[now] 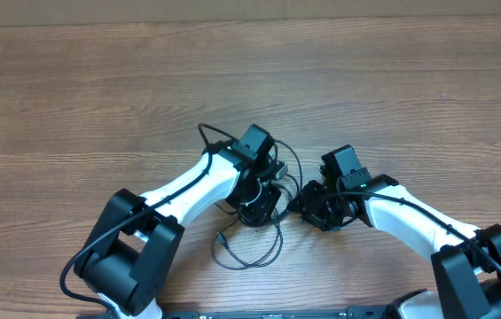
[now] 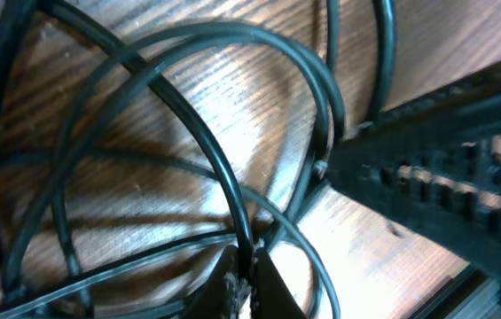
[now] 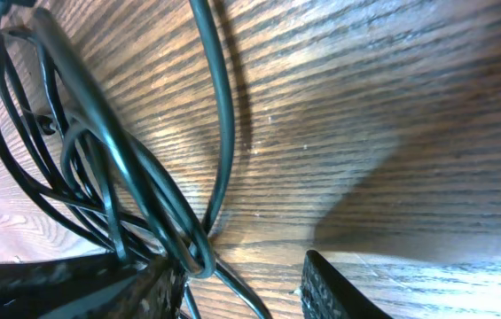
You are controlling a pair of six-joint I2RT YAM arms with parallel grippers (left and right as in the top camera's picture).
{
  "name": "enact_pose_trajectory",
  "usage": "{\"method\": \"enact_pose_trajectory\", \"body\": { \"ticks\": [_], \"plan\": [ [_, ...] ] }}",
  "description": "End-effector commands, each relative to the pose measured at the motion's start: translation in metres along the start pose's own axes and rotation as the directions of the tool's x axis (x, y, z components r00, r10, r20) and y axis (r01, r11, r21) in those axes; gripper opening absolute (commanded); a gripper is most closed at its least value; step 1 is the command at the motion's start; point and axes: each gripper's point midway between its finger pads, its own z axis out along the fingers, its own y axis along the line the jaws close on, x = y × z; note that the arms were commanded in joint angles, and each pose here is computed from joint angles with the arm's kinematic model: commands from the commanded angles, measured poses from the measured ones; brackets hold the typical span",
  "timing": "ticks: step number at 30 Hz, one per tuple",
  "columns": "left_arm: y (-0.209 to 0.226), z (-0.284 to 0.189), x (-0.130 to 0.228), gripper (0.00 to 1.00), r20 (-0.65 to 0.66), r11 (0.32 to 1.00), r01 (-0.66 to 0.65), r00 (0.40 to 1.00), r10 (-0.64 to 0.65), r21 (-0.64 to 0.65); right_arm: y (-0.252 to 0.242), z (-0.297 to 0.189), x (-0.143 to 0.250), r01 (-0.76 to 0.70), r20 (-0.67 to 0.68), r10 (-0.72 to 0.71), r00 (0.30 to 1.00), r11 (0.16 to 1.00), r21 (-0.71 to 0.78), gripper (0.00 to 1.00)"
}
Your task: Untangle cables
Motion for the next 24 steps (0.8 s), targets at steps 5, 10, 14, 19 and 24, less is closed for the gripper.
{"method": "enact_pose_trajectory", "body": {
  "ticks": [5,10,14,19,24],
  "plan": [
    [-0.019,-0.034,-0.024,0.04,0.048,0.999,-0.054,0.997,0.053,0.007,-0.001,0.003,0.009,-0.004,-0.039,0.003,0.999,1.0,-0.013,0.42],
    [-0.036,-0.055,-0.031,0.04,0.052,0.991,-0.114,0.993,0.11,0.072,0.002,0.003,0.007,0.005,-0.028,-0.006,1.0,1.0,-0.025,0.41],
    [-0.063,-0.089,-0.041,0.04,0.093,0.962,-0.179,0.982,0.162,0.206,0.012,0.003,-0.001,0.032,0.005,-0.032,0.999,0.998,-0.061,0.41],
    [-0.088,-0.158,-0.055,0.04,0.224,0.919,-0.266,0.953,0.205,0.291,0.019,0.002,-0.015,0.062,0.073,-0.056,0.996,0.995,-0.078,0.37],
    [-0.097,-0.225,-0.06,0.04,0.383,0.911,-0.336,0.895,0.23,0.237,0.016,0.001,-0.021,0.062,0.107,-0.055,0.993,0.997,-0.056,0.33]
  ]
}}
